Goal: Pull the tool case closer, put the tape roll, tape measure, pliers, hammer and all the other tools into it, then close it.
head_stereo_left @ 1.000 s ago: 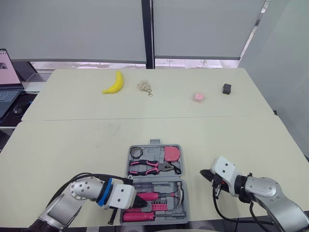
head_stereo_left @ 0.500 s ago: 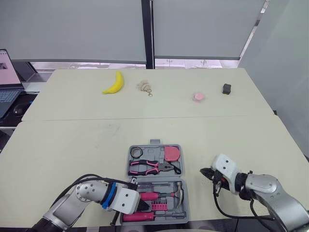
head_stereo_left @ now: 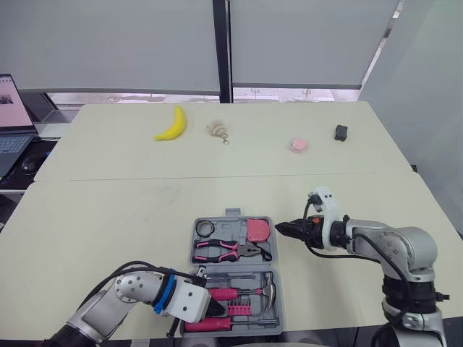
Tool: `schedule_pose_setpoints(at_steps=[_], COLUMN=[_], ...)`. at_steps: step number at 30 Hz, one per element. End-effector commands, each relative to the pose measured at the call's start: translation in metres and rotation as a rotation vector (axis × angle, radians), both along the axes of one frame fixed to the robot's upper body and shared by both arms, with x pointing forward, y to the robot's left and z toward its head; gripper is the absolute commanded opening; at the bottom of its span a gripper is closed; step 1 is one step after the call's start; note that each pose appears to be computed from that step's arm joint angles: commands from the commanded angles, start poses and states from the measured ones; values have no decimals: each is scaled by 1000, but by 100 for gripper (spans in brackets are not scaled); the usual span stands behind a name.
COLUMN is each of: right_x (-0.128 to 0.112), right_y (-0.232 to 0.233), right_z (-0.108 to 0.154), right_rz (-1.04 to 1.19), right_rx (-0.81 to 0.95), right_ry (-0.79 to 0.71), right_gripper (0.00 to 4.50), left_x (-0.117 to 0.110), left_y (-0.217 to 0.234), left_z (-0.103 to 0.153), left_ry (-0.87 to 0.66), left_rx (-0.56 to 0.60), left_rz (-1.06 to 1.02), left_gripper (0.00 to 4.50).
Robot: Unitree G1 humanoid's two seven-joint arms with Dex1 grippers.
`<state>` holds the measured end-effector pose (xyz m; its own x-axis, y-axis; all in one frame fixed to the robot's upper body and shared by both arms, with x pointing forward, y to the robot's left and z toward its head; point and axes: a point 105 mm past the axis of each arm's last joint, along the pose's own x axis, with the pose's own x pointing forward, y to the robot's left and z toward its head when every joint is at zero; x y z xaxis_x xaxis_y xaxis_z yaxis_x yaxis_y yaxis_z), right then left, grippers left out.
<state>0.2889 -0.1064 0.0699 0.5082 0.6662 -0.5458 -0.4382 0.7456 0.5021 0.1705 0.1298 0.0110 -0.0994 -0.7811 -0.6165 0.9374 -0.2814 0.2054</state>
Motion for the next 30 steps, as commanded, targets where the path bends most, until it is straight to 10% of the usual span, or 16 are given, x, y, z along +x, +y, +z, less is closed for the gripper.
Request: schedule_pose_setpoints(at_steps=[1, 16, 30], right_x=[9, 16, 23], right_y=[5, 42, 66], right_z=[-1, -37, -3], right_rz=[-47, 20, 203], right_rx=[21, 81, 268], right_ry=[14, 147, 60], right_gripper=[448, 448, 448], left_x=[-5, -12, -14], left_y=[16, 27, 47], left_z=[-23, -32, -39], left_ry=[48, 86, 100], left_rx=[114, 172, 266], left_rz=[28, 18, -24], left_gripper=[0, 0, 0])
